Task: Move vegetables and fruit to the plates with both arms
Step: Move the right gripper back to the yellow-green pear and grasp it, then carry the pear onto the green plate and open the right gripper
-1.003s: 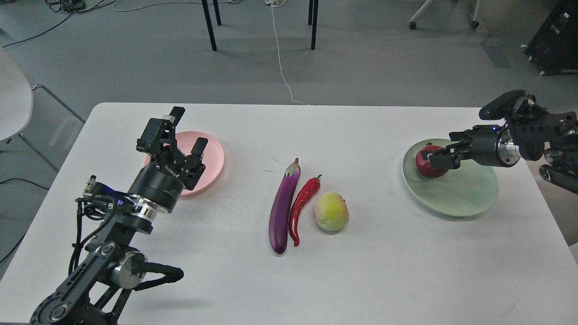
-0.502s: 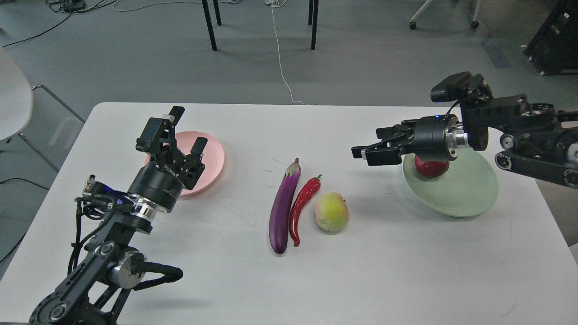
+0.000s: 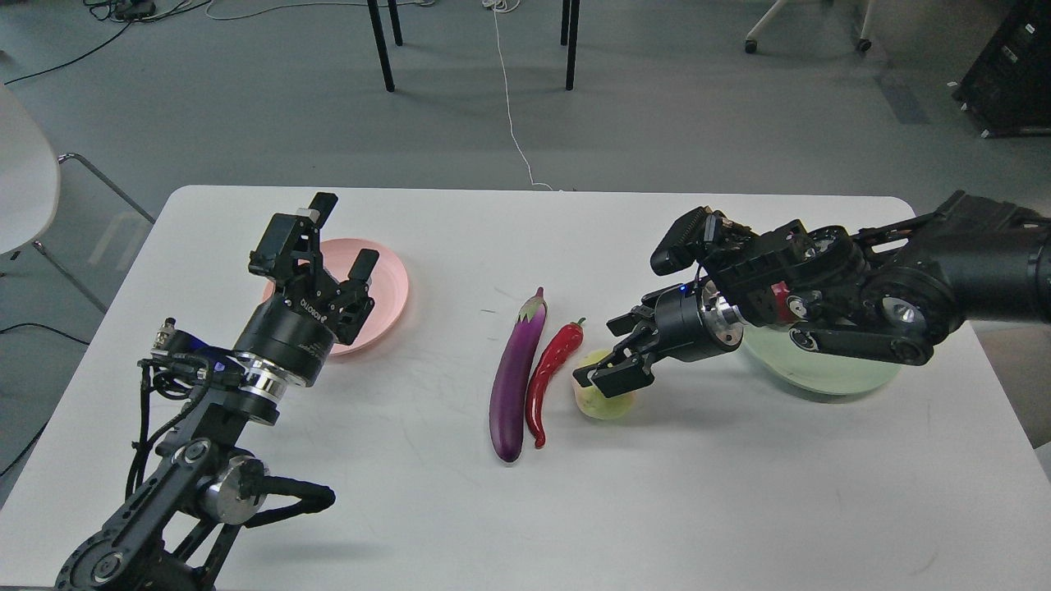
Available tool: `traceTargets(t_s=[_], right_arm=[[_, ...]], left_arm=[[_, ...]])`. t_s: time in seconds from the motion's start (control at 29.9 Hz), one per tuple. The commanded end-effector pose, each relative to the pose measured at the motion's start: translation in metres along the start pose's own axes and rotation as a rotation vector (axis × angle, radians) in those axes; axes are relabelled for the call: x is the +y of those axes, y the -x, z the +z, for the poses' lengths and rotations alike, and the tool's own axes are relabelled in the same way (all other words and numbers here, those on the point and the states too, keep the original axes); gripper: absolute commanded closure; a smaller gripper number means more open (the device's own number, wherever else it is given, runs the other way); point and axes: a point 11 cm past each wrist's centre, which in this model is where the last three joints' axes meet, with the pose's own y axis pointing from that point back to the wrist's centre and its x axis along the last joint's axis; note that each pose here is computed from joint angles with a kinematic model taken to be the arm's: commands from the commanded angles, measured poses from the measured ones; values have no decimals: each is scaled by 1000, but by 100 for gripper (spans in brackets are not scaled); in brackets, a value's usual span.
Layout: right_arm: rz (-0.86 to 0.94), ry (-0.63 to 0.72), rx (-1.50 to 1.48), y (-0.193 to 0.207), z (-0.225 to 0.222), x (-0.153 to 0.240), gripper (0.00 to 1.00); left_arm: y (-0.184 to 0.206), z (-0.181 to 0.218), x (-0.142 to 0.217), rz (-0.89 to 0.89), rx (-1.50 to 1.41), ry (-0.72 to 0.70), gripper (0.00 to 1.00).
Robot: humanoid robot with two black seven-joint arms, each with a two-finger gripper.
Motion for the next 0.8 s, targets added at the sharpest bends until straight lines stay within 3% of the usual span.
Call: traceTargets(t_s=[0.0, 0.57, 0.77], right_arm=[[-15, 5, 14, 1, 1, -6, 2], [-64, 23, 40, 11, 4, -23, 3], [-80, 23, 24, 23, 6, -26, 8]], left_arm=[[-1, 0, 0, 2, -3, -1, 1], [-2, 1, 1, 0, -7, 0, 1], [-4, 3, 1, -2, -17, -1, 1]])
